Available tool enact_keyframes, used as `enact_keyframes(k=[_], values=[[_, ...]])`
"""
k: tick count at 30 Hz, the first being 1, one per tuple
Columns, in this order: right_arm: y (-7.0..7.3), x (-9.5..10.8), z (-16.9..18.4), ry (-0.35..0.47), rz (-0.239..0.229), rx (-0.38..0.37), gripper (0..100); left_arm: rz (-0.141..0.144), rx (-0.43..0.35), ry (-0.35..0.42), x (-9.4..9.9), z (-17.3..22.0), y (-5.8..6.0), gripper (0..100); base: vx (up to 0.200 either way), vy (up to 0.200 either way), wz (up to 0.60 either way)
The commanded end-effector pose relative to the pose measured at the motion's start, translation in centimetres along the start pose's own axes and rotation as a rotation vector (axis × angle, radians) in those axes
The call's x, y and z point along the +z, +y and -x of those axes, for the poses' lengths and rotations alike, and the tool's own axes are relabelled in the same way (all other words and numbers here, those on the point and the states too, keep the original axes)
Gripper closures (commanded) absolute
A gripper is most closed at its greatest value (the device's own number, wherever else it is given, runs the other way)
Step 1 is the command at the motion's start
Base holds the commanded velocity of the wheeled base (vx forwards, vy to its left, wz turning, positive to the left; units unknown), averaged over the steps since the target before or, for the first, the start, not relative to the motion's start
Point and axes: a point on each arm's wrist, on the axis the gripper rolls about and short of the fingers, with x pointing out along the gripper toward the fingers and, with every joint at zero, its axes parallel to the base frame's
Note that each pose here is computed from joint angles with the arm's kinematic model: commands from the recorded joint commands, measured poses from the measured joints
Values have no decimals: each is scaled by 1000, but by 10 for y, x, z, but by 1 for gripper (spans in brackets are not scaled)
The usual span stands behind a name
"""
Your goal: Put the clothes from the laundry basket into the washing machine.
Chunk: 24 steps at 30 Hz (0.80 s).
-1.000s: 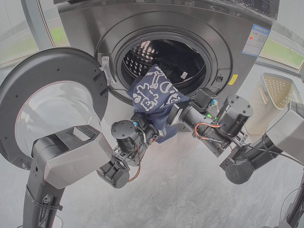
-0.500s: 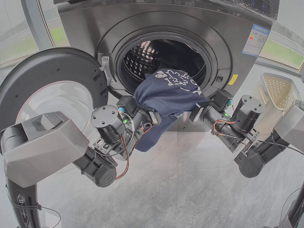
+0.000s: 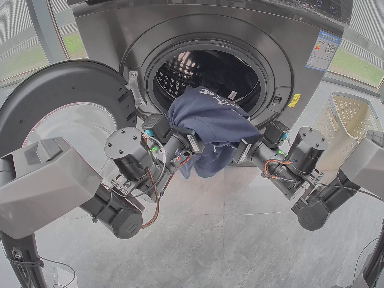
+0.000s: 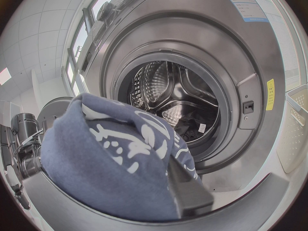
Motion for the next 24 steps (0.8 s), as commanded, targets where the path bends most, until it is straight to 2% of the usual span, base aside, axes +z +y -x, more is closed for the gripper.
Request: enact_keyframes(k=[1, 2, 3, 6, 8, 9, 13, 18, 20, 24], values=[[5, -2, 10, 29, -1, 21, 0, 0, 1, 4, 2, 2, 1, 100, 0, 0, 0], [5, -2, 10, 29, -1, 21, 0, 0, 1, 4, 2, 2, 1, 100, 0, 0, 0], [5, -6, 25, 80, 13, 32, 0, 2, 2, 1, 7, 5, 1, 100, 0, 0, 0], [9, -10, 54, 152, 35, 100, 0, 2, -5, 20, 13, 15, 2, 100, 0, 0, 0], [11, -7, 75, 180, 54, 156, 0, 1, -10, 55, 15, 28, 4, 100, 0, 0, 0], [14, -6, 97, 212, 63, 222, 0, -3, -19, 91, 16, 41, 6, 100, 0, 0, 0], [16, -1, 121, 242, 85, 285, 0, -1, -47, 147, 19, 62, 9, 100, 0, 0, 0], [10, 3, 136, 259, 100, 271, 0, 15, -112, 202, 31, 93, 9, 100, 0, 0, 0], [6, 5, 140, 258, 102, 254, 0, 8, -115, 239, 32, 108, 12, 100, 0, 0, 0], [6, 10, 142, 243, 101, 262, 0, 4, -102, 271, 27, 112, 18, 100, 0, 0, 0]])
